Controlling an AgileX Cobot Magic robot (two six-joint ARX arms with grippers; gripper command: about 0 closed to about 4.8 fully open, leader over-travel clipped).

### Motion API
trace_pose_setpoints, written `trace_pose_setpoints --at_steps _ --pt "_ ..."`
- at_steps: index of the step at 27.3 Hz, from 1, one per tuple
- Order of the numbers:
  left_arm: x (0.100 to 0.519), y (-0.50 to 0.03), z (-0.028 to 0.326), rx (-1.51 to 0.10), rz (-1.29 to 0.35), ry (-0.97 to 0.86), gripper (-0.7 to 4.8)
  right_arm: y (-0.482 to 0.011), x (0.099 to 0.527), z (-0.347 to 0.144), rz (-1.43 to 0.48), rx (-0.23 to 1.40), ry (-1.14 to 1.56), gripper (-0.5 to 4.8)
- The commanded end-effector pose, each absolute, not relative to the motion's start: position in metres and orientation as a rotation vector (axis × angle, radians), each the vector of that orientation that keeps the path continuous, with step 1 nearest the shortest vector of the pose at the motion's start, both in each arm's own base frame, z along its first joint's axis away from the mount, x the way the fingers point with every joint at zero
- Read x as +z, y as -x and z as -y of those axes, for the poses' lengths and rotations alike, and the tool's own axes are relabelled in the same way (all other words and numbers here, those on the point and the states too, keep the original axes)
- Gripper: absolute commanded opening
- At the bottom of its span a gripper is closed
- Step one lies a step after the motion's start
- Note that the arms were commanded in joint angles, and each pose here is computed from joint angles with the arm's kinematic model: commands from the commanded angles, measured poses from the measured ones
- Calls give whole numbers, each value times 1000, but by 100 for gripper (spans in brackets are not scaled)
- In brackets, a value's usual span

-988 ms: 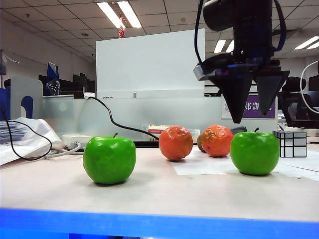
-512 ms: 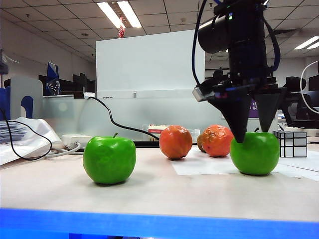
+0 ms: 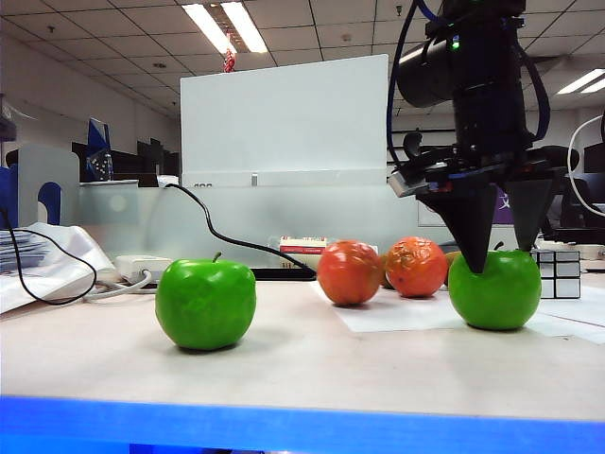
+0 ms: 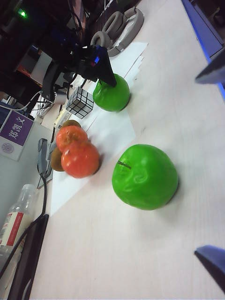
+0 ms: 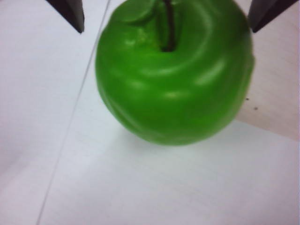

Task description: Put the same fruits together.

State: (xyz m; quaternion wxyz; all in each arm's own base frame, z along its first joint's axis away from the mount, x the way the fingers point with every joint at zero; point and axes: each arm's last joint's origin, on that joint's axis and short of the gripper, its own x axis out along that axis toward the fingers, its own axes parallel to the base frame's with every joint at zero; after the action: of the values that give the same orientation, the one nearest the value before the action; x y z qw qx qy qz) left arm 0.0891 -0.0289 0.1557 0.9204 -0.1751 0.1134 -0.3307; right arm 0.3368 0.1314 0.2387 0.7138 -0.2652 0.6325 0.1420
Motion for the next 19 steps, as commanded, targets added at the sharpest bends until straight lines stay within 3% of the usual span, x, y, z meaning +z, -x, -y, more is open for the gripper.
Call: trace_pose_setpoints --at_steps 1,19 --pt "156 -89 29 -680 -231 355 479 -338 240 -134 -1377 344 556 479" --pt "156 -89 29 -680 -231 355 479 -349 205 -139 -1474 346 560 479"
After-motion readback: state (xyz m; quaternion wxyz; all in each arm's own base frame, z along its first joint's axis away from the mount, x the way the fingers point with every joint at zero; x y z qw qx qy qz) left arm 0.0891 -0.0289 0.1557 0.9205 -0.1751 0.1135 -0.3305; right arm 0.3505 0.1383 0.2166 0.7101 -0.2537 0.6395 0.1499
